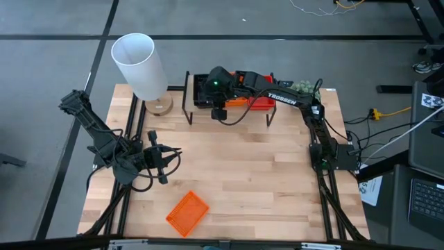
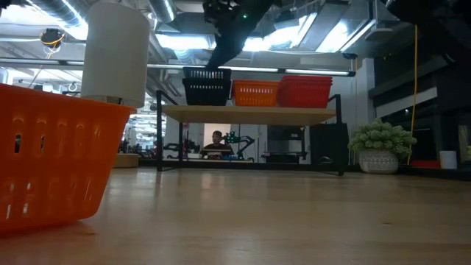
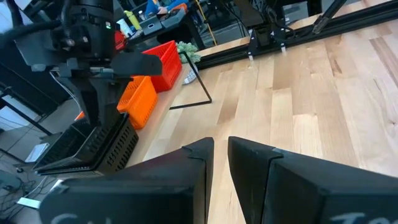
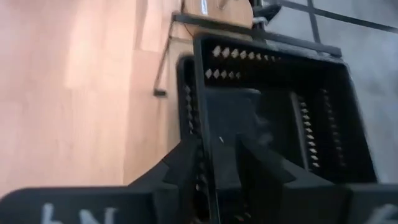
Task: Stack baskets on shelf by color
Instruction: Stack the black basket on top of the stacked black baskets on the shelf
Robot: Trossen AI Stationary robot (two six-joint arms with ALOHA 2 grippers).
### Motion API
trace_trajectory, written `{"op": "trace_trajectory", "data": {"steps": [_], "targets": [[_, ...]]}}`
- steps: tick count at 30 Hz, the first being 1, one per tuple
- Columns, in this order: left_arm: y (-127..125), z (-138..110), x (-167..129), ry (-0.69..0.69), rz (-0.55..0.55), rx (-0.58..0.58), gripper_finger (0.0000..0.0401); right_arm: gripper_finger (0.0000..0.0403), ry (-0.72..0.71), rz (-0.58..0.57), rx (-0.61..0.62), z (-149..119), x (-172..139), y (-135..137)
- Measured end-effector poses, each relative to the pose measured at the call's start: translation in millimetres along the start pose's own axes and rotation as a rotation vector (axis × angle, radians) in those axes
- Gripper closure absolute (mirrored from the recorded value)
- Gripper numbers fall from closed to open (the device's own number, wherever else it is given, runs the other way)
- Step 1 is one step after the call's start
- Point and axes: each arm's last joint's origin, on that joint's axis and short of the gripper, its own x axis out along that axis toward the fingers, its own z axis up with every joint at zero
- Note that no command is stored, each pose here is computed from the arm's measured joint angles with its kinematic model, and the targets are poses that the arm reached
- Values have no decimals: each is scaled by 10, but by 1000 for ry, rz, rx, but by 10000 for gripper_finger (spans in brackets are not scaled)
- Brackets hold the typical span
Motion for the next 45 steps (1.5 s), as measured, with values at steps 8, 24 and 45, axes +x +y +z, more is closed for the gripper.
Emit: {"op": "trace_trajectory", "data": {"steps": [8,24,45], "targets": [[0,0,0,0,0,0,360,277,-80,70,34,65,-4,31],[0,0,0,0,0,2,360,277,-93,-110,89,116,-12,-31],[-2,-1,1,0,-3,3,360,277,-66,-114,110,88,193,1]]}}
